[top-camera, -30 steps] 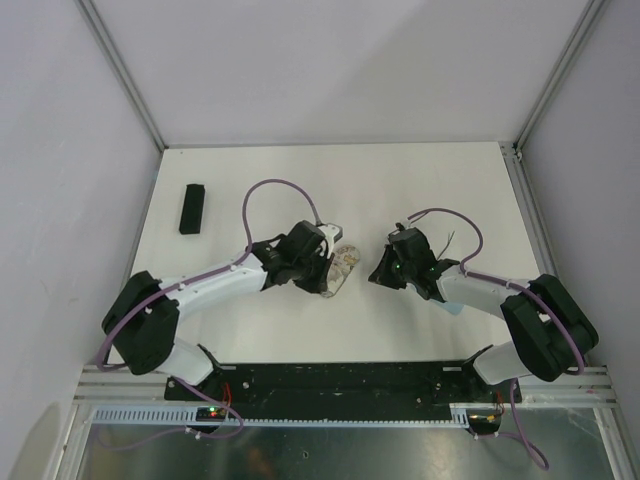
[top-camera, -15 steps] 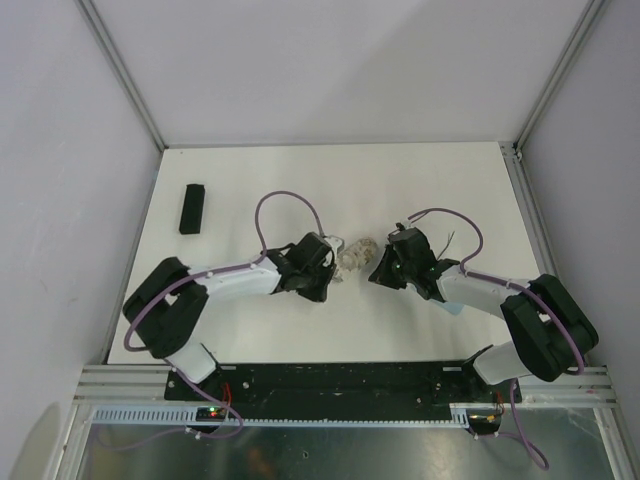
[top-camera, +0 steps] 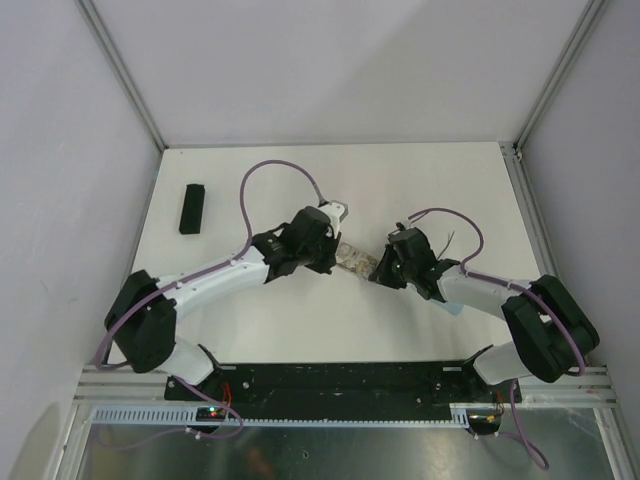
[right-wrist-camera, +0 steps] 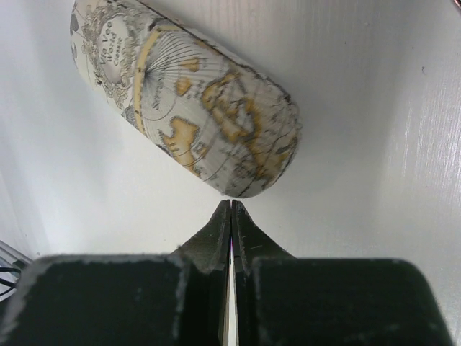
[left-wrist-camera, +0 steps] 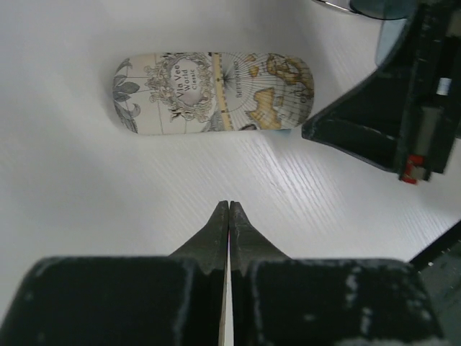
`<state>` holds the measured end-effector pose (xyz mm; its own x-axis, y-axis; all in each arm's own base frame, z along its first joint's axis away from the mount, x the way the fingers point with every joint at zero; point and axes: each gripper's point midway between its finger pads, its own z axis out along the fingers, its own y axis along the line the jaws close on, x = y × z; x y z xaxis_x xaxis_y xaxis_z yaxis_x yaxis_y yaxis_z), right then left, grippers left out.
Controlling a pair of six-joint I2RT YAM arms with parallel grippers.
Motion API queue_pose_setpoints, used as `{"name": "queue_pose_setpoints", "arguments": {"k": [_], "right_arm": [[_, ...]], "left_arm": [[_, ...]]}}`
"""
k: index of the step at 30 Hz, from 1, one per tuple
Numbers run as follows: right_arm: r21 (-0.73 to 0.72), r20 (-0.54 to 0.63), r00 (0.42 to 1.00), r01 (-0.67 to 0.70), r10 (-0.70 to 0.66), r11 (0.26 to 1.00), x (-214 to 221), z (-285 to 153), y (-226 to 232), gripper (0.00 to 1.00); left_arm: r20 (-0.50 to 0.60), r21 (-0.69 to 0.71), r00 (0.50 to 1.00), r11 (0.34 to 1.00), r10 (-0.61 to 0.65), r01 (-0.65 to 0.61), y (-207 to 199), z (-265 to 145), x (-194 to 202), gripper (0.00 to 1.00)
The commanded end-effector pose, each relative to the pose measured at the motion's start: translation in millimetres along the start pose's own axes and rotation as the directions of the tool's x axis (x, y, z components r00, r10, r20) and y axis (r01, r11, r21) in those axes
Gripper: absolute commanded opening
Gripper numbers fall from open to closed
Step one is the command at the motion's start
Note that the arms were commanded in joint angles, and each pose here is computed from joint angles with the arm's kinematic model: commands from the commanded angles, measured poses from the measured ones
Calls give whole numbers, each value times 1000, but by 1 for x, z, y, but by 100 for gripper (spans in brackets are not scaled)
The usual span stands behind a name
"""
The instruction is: Organize the sunglasses
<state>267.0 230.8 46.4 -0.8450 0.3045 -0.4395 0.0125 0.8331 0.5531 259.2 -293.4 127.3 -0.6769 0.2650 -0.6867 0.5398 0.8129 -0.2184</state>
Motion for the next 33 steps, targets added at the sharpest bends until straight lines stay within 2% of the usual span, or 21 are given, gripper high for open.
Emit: {"name": "queue_pose_setpoints", "arguments": {"k": [1, 7, 12, 15, 17, 19, 23, 29, 33], "right_arm": [[-37, 39, 999, 4, -3, 999, -10, -8, 8, 2], [-93, 111, 993, 59, -48, 994, -34, -22, 28, 27], [-44, 116, 977, 186, -180, 982, -50, -18, 33, 33], [-19, 105, 969, 226, -223, 974, -59, -10, 34, 29], [-30, 99, 968, 236, -232, 971, -63, -6, 40, 21], [-42, 94, 967, 240, -235, 970, -65, -2, 44, 12], [-4, 48, 976, 213, -212, 977, -58, 14, 29, 3], [88, -90, 983, 165, -157, 982, -27, 43, -11, 0], [95, -103, 983, 165, -155, 982, -22, 45, -14, 0]], "left_arm": [[51, -90, 997, 995, 53, -48, 13, 18, -24, 0], [86, -109, 996, 994, 20, -11, 25, 39, -41, 0], [108, -84, 994, 996, -31, 40, 34, 47, -55, 0], [123, -76, 991, 995, -53, 63, 37, 49, -61, 0], [129, -66, 990, 995, -60, 69, 38, 51, -64, 0], [118, -63, 991, 995, -67, 75, 41, 58, -60, 0], [68, -53, 993, 994, -93, 97, 48, 79, -39, 0], [-28, -43, 988, 988, -150, 149, 54, 102, 15, 0], [-62, -61, 984, 984, -168, 164, 60, 105, 40, 0]]}}
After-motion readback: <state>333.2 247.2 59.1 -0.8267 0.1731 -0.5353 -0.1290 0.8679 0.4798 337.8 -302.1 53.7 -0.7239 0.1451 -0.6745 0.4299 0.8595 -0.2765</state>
